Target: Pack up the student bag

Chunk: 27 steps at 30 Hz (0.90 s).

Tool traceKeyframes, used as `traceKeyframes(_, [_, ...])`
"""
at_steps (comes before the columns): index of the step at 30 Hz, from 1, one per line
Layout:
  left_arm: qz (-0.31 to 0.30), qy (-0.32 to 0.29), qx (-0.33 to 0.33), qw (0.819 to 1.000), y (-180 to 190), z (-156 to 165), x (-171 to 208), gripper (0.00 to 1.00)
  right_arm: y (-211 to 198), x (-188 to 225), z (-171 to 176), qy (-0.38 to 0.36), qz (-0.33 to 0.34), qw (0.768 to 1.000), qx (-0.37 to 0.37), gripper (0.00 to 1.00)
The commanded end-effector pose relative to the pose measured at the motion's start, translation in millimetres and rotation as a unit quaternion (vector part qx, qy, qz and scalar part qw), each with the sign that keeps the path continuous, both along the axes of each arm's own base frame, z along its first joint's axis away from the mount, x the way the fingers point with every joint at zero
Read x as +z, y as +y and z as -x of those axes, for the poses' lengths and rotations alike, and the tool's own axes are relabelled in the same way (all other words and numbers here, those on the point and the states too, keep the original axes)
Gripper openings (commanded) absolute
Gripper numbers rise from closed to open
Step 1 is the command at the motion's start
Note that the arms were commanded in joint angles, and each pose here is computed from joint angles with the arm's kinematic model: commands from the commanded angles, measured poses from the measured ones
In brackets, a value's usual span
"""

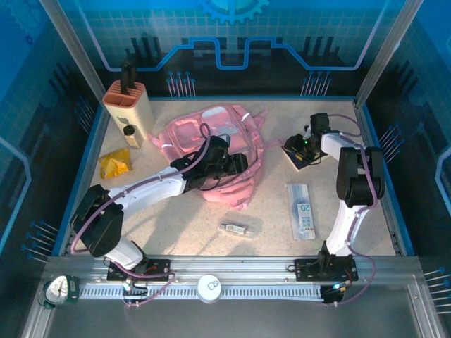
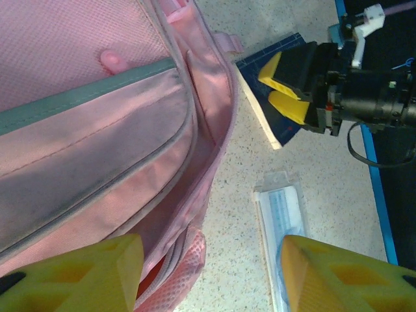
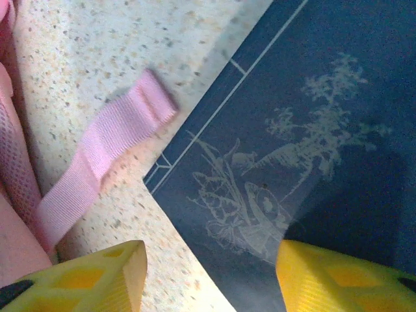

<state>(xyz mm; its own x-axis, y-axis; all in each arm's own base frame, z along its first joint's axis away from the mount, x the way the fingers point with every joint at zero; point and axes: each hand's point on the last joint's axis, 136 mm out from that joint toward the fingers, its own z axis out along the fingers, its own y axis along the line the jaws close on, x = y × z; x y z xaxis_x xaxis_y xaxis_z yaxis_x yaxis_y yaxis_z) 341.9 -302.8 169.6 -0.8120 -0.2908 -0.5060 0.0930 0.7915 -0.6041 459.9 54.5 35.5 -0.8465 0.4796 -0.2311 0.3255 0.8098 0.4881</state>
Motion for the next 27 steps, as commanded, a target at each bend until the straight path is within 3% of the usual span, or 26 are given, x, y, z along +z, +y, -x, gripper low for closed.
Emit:
traceKeyframes(1, [0.016,-0.015,-0.012,1.0,-15,-7,14,0.59,18,-25,17,0.053,0.001,0.998,0.027,0.56])
traceKeyframes(20, [0.004,-0.006,-0.007,1.0,-14,-2,3,0.59,34,-14,138,0.089,-0.01,0.993,0.079,0.52])
traceKeyframes(27, [0.004,-0.014,-0.017,1.0,-30,-3,10,0.59,32,22,130,0.032,-0.008,0.995,0.091,0.56])
